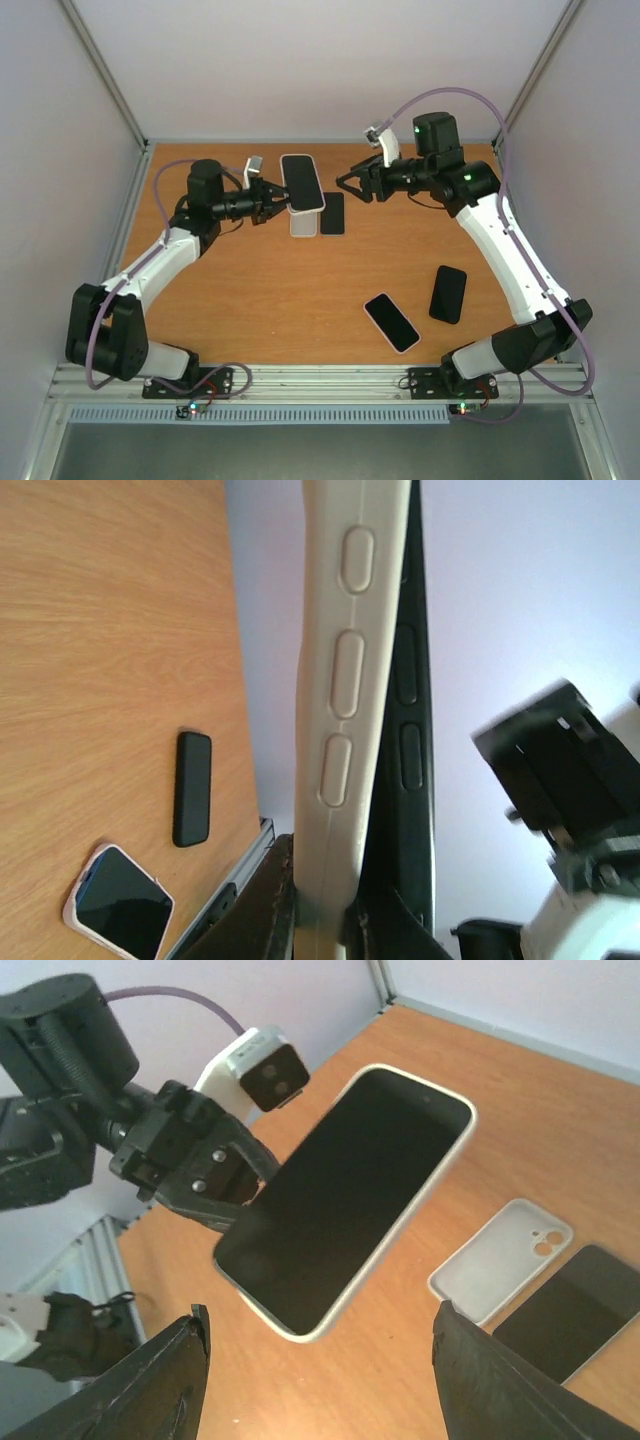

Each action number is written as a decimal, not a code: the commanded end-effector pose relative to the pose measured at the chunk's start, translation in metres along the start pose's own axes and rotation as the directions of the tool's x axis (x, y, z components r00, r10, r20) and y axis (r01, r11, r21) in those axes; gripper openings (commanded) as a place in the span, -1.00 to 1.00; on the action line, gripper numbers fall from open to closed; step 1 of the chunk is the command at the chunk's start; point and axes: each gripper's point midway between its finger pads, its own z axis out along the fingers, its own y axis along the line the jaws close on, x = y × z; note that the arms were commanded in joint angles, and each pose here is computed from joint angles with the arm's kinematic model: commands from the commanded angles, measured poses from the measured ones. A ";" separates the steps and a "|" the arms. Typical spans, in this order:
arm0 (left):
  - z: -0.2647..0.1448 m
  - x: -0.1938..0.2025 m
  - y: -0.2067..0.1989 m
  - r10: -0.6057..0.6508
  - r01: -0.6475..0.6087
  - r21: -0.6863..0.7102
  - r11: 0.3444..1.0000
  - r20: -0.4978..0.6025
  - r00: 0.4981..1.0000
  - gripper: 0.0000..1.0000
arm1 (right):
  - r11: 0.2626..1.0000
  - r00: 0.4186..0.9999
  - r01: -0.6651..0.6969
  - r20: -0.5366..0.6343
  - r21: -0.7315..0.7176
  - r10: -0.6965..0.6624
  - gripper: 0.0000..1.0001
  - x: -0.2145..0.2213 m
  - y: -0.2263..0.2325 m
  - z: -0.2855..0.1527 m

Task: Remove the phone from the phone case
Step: Remove the phone case from the phone.

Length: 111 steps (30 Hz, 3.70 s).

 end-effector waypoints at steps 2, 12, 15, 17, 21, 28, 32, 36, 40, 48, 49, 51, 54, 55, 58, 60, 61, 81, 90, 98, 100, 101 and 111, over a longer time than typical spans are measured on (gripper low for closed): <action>-0.004 -0.019 0.015 -0.089 0.100 -0.143 0.985 0.080 0.993 -0.99 | 0.960 0.969 0.235 -0.110 0.152 -0.219 0.22 0.007 -0.001 0.012; -0.002 -0.027 0.036 -0.273 0.292 -0.150 0.945 0.135 0.953 -0.99 | 0.811 0.841 0.533 -0.256 0.241 -0.477 0.09 0.024 0.019 0.054; 0.000 -0.026 0.041 -0.307 0.327 -0.152 0.933 0.137 0.942 -0.99 | 0.762 0.790 0.606 -0.290 0.230 -0.541 0.05 0.033 0.030 0.070; 0.001 -0.029 0.037 -0.297 0.315 -0.135 0.939 0.139 0.945 -0.99 | 0.747 0.772 0.628 -0.299 0.218 -0.561 0.05 0.036 0.035 0.079; 0.000 -0.030 0.037 -0.293 0.312 -0.129 0.941 0.146 0.945 -0.99 | 0.701 0.734 0.674 -0.318 0.231 -0.600 0.03 0.037 0.037 0.094; 0.000 -0.030 0.034 -0.298 0.315 -0.117 0.942 0.143 0.944 -0.99 | 0.656 0.698 0.712 -0.349 0.251 -0.625 -0.02 0.039 0.032 0.113; 0.000 -0.029 0.035 -0.297 0.314 -0.118 0.942 0.142 0.944 -0.99 | 0.645 0.694 0.717 -0.364 0.264 -0.622 -0.04 0.040 0.026 0.120; -0.001 -0.028 0.034 -0.295 0.312 -0.117 0.943 0.143 0.945 -0.99 | 0.635 0.685 0.725 -0.381 0.269 -0.621 -0.06 0.043 0.020 0.124; -0.002 -0.027 0.033 -0.293 0.310 -0.114 0.944 0.143 0.945 -0.99 | 0.600 0.657 0.751 -0.401 0.275 -0.638 -0.09 0.045 0.015 0.129; -0.001 -0.027 0.030 -0.294 0.309 -0.107 0.945 0.136 0.946 -0.99 | 0.534 0.602 0.797 -0.446 0.283 -0.662 -0.13 0.052 0.004 0.135; 0.000 -0.027 0.031 -0.297 0.312 -0.108 0.944 0.135 0.945 -1.00 | 0.535 0.598 0.799 -0.446 0.275 -0.666 -0.13 0.053 0.005 0.135; 0.000 -0.026 0.030 -0.296 0.311 -0.107 0.945 0.132 0.946 -0.99 | 0.527 0.588 0.806 -0.453 0.269 -0.669 -0.13 0.056 0.005 0.137; 0.003 -0.024 0.028 -0.290 0.303 -0.103 0.947 0.123 0.949 -0.99 | 0.485 0.565 0.824 -0.468 0.293 -0.679 -0.14 0.055 -0.003 0.140; 0.003 -0.024 0.027 -0.287 0.300 -0.102 0.948 0.121 0.950 -0.99 | 0.463 0.552 0.834 -0.477 0.301 -0.684 -0.16 0.054 -0.007 0.142; 0.004 -0.022 0.025 -0.280 0.292 -0.102 0.951 0.112 0.953 -0.99 | 0.421 0.527 0.850 -0.499 0.318 -0.688 -0.23 0.054 -0.015 0.147; 0.004 -0.020 0.022 -0.270 0.280 -0.098 0.955 0.105 0.957 -0.99 | 0.418 0.529 0.848 -0.501 0.325 -0.684 -0.32 0.054 -0.017 0.148; 0.005 -0.020 0.021 -0.263 0.272 -0.095 0.958 0.101 0.960 -0.99 | 0.417 0.530 0.848 -0.500 0.327 -0.685 -0.35 0.054 -0.017 0.149; 0.008 -0.015 0.022 -0.197 0.205 -0.106 0.973 0.085 0.977 -0.99 | 0.440 0.555 0.832 -0.510 0.338 -0.657 -0.97 0.052 -0.025 0.144; 0.002 -0.007 0.059 -0.201 0.222 -0.247 0.943 0.107 0.974 -1.00 | 0.446 0.586 0.809 -0.471 0.382 -0.659 -0.98 0.028 -0.015 0.133; -0.003 0.004 0.088 -0.136 0.151 -0.346 0.926 0.068 0.988 -0.99 | 0.442 0.609 0.790 -0.460 0.424 -0.647 -0.98 0.008 -0.025 0.122; -0.003 0.005 0.094 -0.122 0.135 -0.369 0.919 0.059 0.991 -0.99 | 0.445 0.616 0.785 -0.456 0.432 -0.643 -0.97 0.004 -0.025 0.119; -0.004 0.006 0.096 -0.115 0.127 -0.378 0.917 0.054 0.992 -0.99 | 0.445 0.618 0.782 -0.454 0.435 -0.642 -0.97 0.002 -0.025 0.118; -0.009 0.010 0.115 -0.120 0.135 -0.432 0.892 0.062 0.991 -0.99 | 0.438 0.646 0.755 -0.439 0.487 -0.625 -0.98 -0.015 -0.034 0.103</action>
